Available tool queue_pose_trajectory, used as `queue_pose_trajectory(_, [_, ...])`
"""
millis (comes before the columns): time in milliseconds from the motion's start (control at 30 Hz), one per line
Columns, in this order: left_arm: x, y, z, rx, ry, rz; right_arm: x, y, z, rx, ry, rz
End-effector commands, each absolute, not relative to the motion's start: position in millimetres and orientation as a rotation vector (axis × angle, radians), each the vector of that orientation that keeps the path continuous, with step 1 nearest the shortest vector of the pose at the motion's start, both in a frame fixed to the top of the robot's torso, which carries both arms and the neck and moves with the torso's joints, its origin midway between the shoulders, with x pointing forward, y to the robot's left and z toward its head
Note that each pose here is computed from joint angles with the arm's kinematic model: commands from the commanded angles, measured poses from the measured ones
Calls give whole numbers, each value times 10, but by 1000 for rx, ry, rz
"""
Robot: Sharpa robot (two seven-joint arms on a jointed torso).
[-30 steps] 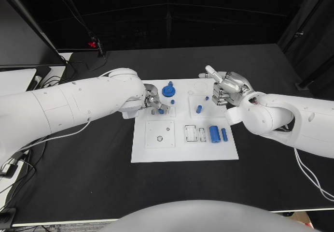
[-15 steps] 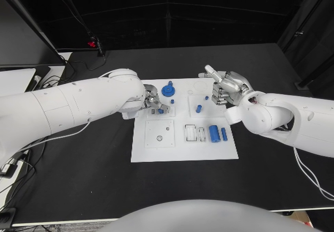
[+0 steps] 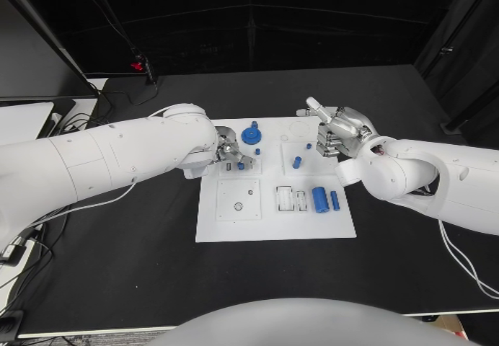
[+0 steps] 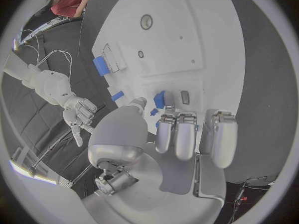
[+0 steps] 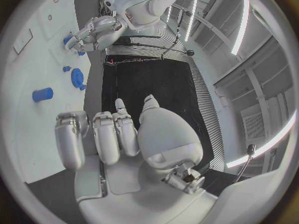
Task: Assemble the parts on the task board
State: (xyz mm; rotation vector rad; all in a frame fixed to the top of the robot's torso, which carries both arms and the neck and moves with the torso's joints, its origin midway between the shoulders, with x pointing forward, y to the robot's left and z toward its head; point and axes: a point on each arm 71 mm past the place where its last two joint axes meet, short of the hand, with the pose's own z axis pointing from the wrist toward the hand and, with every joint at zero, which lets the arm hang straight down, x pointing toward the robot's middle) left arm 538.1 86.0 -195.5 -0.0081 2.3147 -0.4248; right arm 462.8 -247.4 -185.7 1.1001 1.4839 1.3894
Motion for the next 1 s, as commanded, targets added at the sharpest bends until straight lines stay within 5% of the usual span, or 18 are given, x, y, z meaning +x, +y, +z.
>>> queue_pose_trajectory(33, [5391, 850, -1932, -11, 2289, -447, 4628, -2461, -1849, 1096, 1484, 1398])
queue_pose_trajectory(1000, [5408, 917, -1923, -25, 2266, -428, 4623, -2473, -1865, 1102, 1491, 1391])
